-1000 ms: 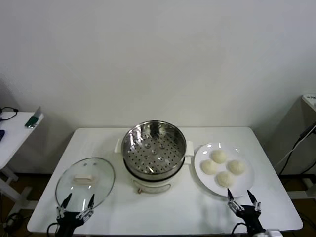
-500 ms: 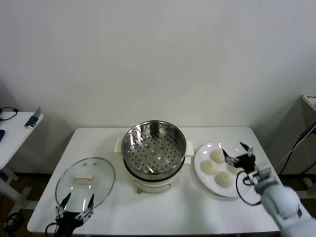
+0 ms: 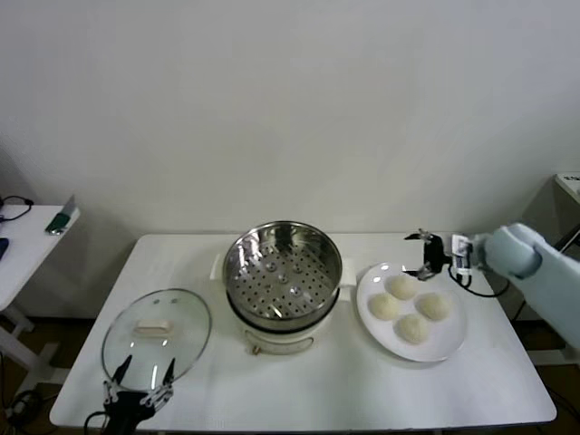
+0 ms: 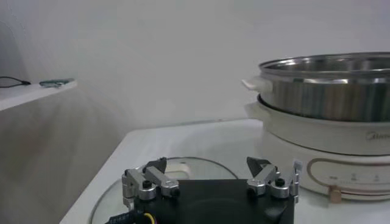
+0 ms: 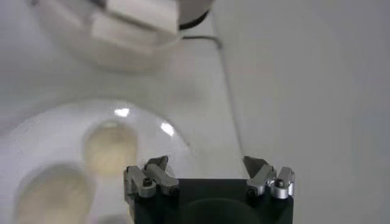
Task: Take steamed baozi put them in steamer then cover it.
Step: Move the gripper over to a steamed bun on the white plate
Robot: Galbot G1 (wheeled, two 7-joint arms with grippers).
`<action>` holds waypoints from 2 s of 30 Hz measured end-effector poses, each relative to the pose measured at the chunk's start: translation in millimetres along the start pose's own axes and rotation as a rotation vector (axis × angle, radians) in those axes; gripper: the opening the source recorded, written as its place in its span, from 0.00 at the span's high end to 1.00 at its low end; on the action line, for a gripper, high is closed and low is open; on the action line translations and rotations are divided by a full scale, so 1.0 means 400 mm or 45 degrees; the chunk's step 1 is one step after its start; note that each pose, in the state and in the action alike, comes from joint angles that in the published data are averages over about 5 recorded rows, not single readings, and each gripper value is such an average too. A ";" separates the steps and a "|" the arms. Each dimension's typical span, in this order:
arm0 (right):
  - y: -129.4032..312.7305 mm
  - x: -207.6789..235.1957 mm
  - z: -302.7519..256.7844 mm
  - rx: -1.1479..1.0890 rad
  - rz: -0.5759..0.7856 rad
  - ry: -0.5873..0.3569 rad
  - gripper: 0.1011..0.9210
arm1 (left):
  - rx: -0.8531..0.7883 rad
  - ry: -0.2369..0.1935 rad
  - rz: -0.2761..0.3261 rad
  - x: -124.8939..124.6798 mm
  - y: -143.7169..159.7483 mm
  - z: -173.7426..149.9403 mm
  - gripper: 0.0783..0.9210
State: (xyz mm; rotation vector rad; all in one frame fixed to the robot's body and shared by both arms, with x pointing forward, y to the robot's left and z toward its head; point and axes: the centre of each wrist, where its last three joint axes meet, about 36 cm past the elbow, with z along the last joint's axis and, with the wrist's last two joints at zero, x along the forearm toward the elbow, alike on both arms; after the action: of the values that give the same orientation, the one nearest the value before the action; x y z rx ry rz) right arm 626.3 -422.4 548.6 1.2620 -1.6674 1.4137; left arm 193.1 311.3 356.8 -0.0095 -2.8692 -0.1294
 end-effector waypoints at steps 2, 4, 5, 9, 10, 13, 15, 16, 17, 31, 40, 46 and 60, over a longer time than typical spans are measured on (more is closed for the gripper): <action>-0.029 -0.001 0.001 0.015 -0.073 0.038 0.12 | -0.002 -0.002 0.002 -0.002 0.000 -0.003 0.12; -0.051 -0.006 0.000 0.017 -0.131 0.066 0.12 | -0.005 -0.002 0.003 -0.003 0.001 -0.004 0.12; -0.061 -0.009 -0.002 0.015 -0.155 0.078 0.12 | -0.006 -0.003 0.004 -0.003 0.002 -0.005 0.12; -0.093 -0.032 -0.011 -0.003 -0.226 0.109 0.12 | -0.012 -0.005 0.007 -0.004 0.003 -0.010 0.12; -0.099 -0.040 -0.016 -0.007 -0.238 0.114 0.12 | -0.013 -0.006 0.008 -0.005 0.002 -0.012 0.12; -0.116 -0.072 -0.029 -0.019 -0.266 0.126 0.12 | -0.015 -0.007 0.010 -0.005 0.001 -0.015 0.12; -0.124 -0.095 -0.038 -0.027 -0.280 0.132 0.12 | -0.016 -0.007 0.012 -0.005 0.000 -0.017 0.12; -0.128 -0.107 -0.041 -0.031 -0.288 0.135 0.12 | -0.017 -0.006 0.013 -0.004 0.000 -0.018 0.12; -0.131 -0.119 -0.044 -0.036 -0.295 0.138 0.12 | -0.017 -0.006 0.013 -0.004 0.000 -0.018 0.12; -0.137 -0.260 -0.054 -0.115 -0.356 0.176 0.12 | -0.016 0.015 0.003 0.006 0.004 -0.004 0.12; -0.135 -0.310 -0.059 -0.143 -0.373 0.192 0.16 | -0.013 0.018 0.004 0.003 0.003 0.003 0.12; -0.127 -0.335 -0.063 -0.145 -0.391 0.206 0.19 | -0.012 0.027 0.005 0.002 -0.001 0.010 0.12; -0.153 -0.315 -0.081 -0.085 -0.391 0.216 0.31 | -0.026 0.043 0.002 0.003 -0.003 0.018 0.12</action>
State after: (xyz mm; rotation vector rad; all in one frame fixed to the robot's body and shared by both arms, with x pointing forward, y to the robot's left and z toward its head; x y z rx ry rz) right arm 724.3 -355.2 467.8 1.2607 -1.3323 1.2320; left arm 190.1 310.9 350.2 -0.0131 -2.8343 -0.1575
